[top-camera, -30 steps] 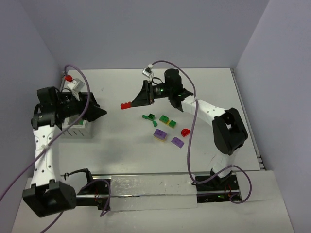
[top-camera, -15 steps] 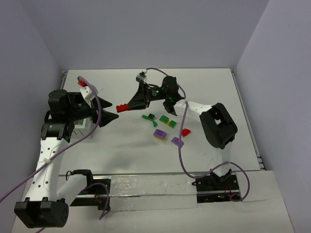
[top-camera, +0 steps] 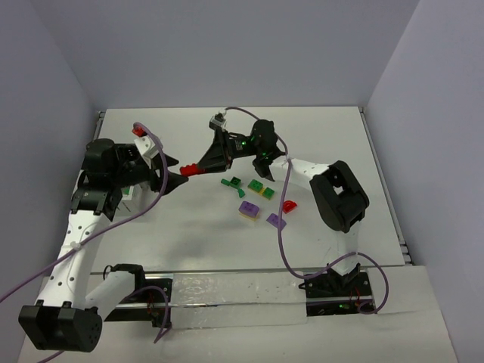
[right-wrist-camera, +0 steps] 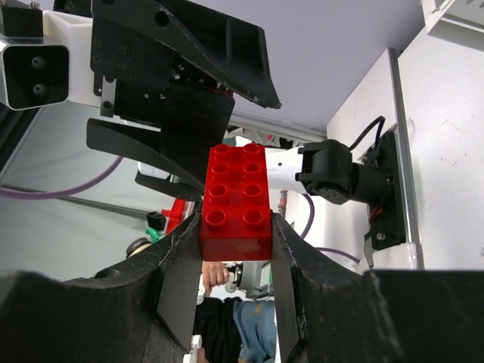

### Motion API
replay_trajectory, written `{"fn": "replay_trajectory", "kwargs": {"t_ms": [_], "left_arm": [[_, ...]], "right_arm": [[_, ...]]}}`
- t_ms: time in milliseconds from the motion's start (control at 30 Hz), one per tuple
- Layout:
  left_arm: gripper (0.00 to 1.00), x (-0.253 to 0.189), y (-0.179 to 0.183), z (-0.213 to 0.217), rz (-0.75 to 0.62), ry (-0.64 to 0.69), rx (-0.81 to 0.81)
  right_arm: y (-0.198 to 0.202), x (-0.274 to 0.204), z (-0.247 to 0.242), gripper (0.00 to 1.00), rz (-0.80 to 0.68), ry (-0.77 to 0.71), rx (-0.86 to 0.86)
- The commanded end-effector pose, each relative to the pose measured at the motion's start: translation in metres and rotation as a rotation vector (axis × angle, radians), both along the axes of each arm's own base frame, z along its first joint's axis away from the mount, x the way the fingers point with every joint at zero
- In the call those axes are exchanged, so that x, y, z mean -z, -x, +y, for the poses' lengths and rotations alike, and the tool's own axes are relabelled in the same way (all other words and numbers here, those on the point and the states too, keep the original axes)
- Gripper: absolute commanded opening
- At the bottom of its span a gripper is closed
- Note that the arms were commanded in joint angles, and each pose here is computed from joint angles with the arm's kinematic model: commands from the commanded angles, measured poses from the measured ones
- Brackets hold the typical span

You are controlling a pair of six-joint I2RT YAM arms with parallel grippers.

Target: Sort the legos into containers by color

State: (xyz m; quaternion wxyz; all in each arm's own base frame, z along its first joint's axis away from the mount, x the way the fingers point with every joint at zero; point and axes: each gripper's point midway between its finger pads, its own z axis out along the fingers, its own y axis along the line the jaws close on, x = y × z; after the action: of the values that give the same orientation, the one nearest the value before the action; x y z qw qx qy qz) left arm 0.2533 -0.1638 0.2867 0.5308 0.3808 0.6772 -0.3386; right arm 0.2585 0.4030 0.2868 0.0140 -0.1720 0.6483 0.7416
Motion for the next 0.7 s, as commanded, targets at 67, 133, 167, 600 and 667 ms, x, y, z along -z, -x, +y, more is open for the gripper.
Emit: {"fn": "replay_trajectory", "kwargs": {"t_ms": [67, 133, 167, 600, 667], "left_arm": [[0.65, -0.008, -0.007, -0.002, -0.076, -0.021, 0.010], [0.62, -0.008, -0.007, -0.003, -0.074, -0.022, 0.010], [0.61, -0.008, -0.007, -0.003, -0.072, -0.022, 0.012], [0.00, -0.016, 0.000, 0.000, 0.004, -0.019, -0.031], [0.00, -0.017, 0.001, 0.004, 0.021, -0.031, -0.059]], "right_arm": [[0.010, -0.015, 0.001, 0.00, -0.058, -0.043, -0.037], [0.012, -0.016, 0.002, 0.00, -0.057, -0.043, -0.045], [0.013, -0.016, 0.003, 0.00, -0.055, -0.042, -0.047], [0.015, -0.017, 0.005, 0.70, -0.067, -0.042, -0.064], [0.012, -0.018, 0.002, 0.85, -0.074, -0.040, -0.057]]}}
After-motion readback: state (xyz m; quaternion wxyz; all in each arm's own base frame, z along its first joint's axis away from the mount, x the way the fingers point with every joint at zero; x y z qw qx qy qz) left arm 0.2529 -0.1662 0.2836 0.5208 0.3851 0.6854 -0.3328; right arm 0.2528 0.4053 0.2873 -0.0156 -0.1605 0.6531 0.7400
